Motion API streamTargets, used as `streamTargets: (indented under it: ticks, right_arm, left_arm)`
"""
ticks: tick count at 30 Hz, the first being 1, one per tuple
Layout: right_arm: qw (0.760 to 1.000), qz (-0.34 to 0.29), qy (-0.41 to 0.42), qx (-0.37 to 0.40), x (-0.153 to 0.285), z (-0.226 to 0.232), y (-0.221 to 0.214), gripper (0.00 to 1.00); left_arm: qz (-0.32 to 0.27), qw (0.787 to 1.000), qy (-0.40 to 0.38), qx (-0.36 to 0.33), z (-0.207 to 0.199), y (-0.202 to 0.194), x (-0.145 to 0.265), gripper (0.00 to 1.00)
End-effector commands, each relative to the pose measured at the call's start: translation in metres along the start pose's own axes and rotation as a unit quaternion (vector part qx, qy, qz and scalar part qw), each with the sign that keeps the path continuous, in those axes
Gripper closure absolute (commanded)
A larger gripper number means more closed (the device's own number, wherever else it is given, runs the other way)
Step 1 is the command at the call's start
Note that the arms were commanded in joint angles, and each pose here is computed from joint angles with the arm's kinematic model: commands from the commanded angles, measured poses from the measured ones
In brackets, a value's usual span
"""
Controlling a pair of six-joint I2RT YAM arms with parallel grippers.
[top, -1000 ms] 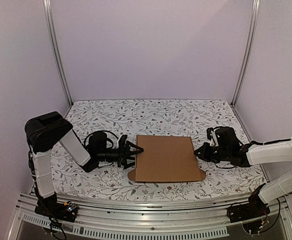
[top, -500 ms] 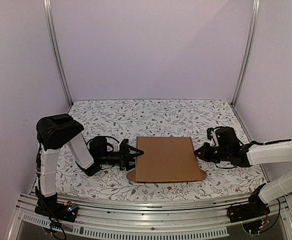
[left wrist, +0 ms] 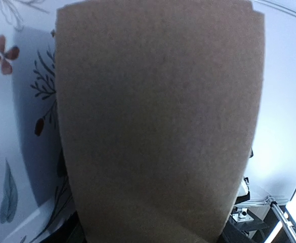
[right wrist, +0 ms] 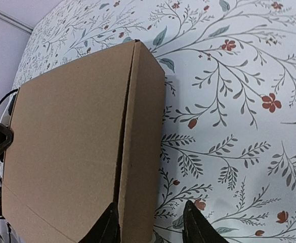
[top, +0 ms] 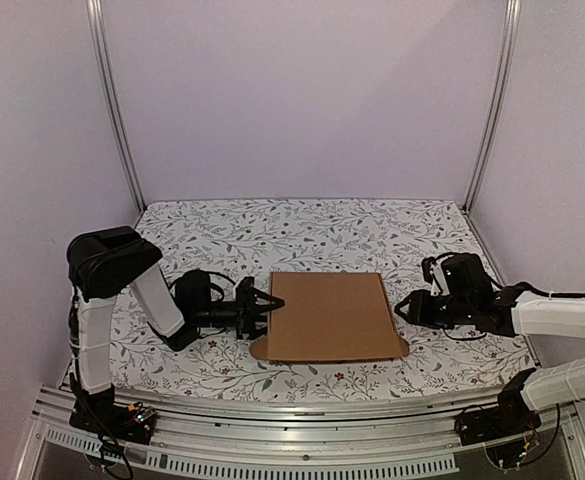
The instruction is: Fold the paper box
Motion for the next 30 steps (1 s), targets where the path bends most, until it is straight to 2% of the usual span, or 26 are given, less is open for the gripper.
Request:
streamTargets:
  ticks: [1,5,9,13,17,18,21,28,30]
  right_arm:
    - [0.998,-0.02,0.012,0.06,0.03,0.014,0.013,0.55]
    - [0.99,-0.055,0.051,0.122,0.059,0.041,0.029,0.46]
    - [0.971,-0.082,0.101,0.2,0.086,0.076,0.036,0.36]
    - [0.934,-0.111,0.151,0.303,0.11,0.111,0.032,0.21]
    - [0.897,-0.134,0.173,0.383,0.127,0.127,0.03,0.11]
    - [0.891,-0.137,0.182,0.393,0.13,0.131,0.029,0.03]
    - [0.865,-0.135,0.196,0.442,0.136,0.142,0.022,0.01]
    - [0.77,-0.101,0.192,0.6,0.159,0.159,-0.008,0.01]
    - [0.73,-0.093,0.189,0.65,0.166,0.156,-0.018,0.01]
  left_arm:
    - [-0.018,0.998,-0.041,-0.041,-0.035,0.012,0.015,0.63]
    - [-0.013,0.998,-0.042,-0.039,-0.043,0.013,0.022,0.65]
    - [-0.009,0.999,-0.042,-0.029,-0.048,0.013,0.028,0.7]
    - [-0.014,0.999,-0.025,-0.024,-0.048,0.011,0.036,0.71]
    - [0.005,1.0,-0.02,-0.019,-0.053,0.003,0.042,0.72]
    - [0.01,1.0,-0.02,-0.02,-0.055,0.0,0.044,0.73]
    - [0.031,0.999,-0.019,-0.021,-0.057,-0.009,0.051,0.75]
    - [0.064,0.997,-0.026,-0.047,-0.072,-0.02,0.081,0.78]
    - [0.074,0.995,-0.027,-0.057,-0.079,-0.024,0.09,0.79]
Point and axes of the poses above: each gripper's point midway between its finger pads, its own x axis back along the fingers, its own z axis along the line the jaws close on, y = z × x, the point moved 2 cm from there along x, back along the fingers, and after that the axes turned 1 degree about x, right-handed, at the moved point
